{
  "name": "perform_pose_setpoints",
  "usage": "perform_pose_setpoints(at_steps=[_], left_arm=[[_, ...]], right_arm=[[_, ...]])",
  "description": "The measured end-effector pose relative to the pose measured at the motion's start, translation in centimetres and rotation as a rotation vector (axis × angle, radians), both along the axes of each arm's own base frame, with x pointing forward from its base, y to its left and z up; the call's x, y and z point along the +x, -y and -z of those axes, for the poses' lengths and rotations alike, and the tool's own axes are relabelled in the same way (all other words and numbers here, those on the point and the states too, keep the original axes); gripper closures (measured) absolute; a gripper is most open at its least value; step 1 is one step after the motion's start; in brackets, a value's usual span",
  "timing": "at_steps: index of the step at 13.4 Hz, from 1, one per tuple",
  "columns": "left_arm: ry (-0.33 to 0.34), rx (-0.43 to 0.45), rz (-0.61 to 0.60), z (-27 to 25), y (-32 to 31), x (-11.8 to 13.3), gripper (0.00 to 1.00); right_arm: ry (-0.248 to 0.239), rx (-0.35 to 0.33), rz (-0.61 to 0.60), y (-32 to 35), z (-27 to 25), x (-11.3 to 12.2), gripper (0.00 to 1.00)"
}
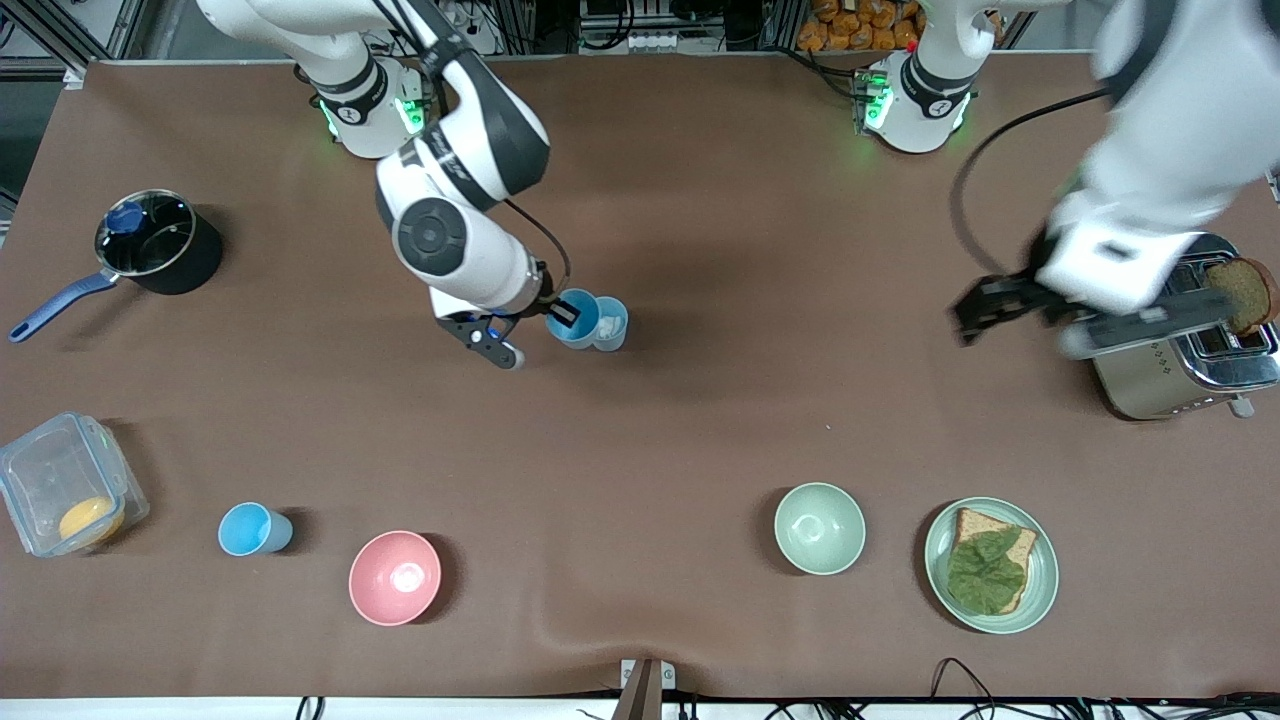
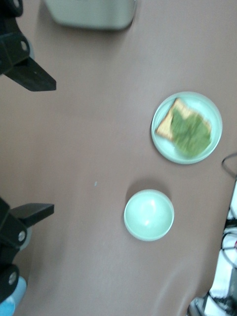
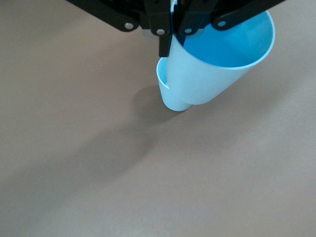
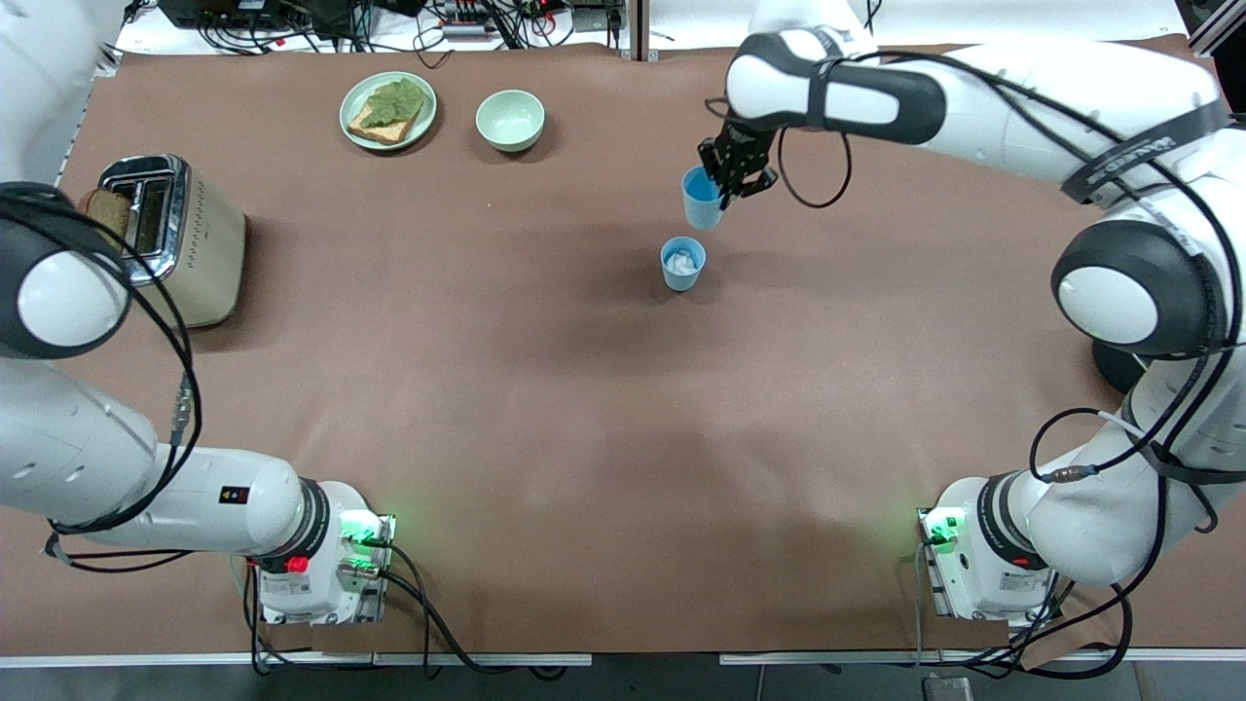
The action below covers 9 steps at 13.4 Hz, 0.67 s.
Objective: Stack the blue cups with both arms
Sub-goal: 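Lower the right gripper's cup into the placed cup while the left gripper withdraws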
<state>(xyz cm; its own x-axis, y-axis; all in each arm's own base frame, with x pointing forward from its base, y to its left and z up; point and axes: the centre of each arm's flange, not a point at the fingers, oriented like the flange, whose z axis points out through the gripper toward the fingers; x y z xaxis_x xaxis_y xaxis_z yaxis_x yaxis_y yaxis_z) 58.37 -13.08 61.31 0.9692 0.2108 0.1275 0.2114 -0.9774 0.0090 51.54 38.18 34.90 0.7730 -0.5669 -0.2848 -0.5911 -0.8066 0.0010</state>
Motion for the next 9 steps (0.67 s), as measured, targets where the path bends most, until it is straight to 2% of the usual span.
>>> perform_pose_setpoints(at_steps=[3, 9], left_arm=[[-0.009, 0.022, 0.007, -2.2, -3.9, -1.3, 0.00], [-0.008, 0.029, 0.030, -2.5, -5.3, -1.3, 0.00]], right_arm=[[-0.019, -0.025, 0.025, -2.2, 2.2, -1.3, 0.96], [-0.042, -0.047, 0.029, -3.3, 3.8, -2.3, 0.96]])
